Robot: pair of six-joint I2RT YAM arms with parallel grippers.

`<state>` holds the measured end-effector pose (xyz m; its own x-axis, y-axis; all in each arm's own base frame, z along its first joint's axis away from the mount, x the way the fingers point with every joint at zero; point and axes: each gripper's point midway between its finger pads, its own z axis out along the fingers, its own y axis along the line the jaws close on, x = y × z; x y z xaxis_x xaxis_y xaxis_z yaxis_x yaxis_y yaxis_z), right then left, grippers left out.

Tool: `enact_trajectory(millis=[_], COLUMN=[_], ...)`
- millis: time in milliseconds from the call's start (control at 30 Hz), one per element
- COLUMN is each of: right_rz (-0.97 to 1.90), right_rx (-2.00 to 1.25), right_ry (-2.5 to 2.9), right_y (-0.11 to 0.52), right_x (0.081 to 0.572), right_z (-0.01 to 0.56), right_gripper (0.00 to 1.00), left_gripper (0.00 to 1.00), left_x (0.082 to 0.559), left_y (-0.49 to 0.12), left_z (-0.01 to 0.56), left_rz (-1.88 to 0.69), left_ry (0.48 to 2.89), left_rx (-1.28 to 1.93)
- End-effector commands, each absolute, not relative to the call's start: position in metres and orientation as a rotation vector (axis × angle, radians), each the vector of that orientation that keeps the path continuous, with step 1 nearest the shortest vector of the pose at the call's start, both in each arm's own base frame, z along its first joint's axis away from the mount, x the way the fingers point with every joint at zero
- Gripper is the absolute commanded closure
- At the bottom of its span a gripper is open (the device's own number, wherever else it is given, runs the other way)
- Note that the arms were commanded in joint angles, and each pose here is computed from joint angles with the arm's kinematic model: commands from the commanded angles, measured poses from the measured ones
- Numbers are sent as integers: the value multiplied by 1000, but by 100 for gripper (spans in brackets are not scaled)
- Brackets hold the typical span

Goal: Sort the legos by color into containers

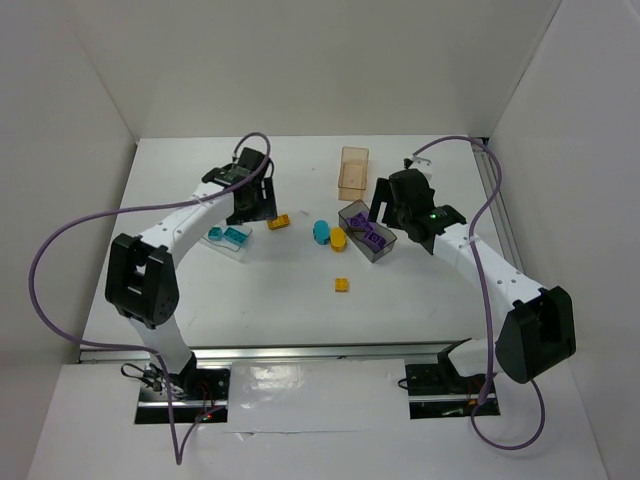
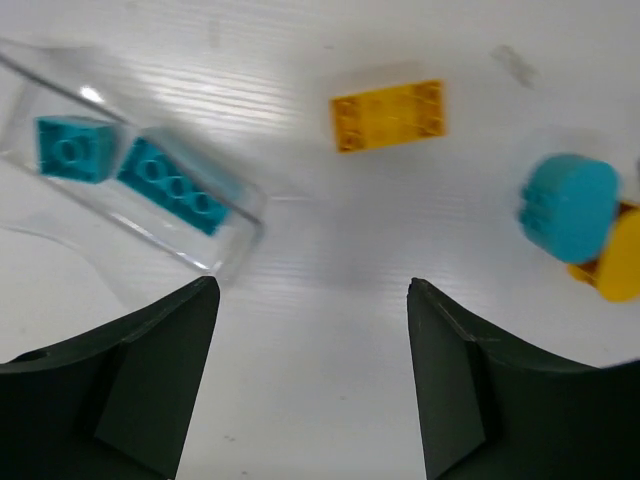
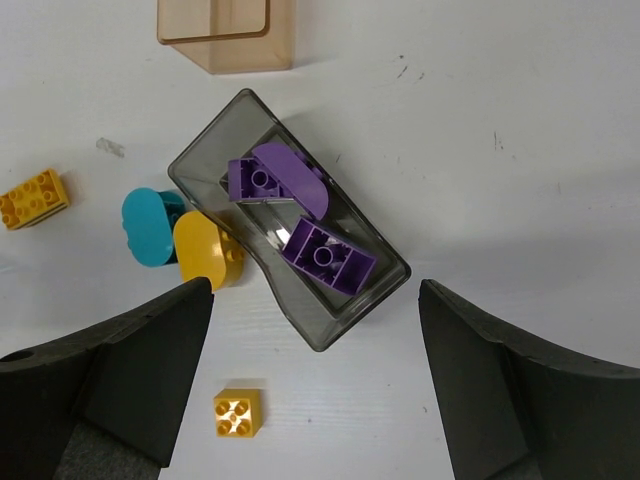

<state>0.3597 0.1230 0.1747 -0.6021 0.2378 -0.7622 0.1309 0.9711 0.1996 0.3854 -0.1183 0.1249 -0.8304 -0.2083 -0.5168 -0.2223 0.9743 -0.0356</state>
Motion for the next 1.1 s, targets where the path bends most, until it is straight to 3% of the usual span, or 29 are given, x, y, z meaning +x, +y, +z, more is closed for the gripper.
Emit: enact_trajectory(millis=[0, 167, 533, 1067], right_rz=[167, 155, 107, 127], right_rx=[251, 249, 215, 183], right_ry=[2197, 2217, 2225, 2263], right_y=[122, 121, 114, 120], right_x=[363, 359, 356, 354], right_z=[186, 180, 185, 178], right_gripper=[9, 9, 9, 9], left_gripper=[16, 9, 8, 22], left_x=[386, 378, 406, 438], left_y=[-173, -247, -291, -294], left_z=[148, 124, 84, 45], left_rz=[-152, -255, -366, -196], left_ry=[2555, 2604, 2646, 2638], left_rx=[-162, -143, -234, -372])
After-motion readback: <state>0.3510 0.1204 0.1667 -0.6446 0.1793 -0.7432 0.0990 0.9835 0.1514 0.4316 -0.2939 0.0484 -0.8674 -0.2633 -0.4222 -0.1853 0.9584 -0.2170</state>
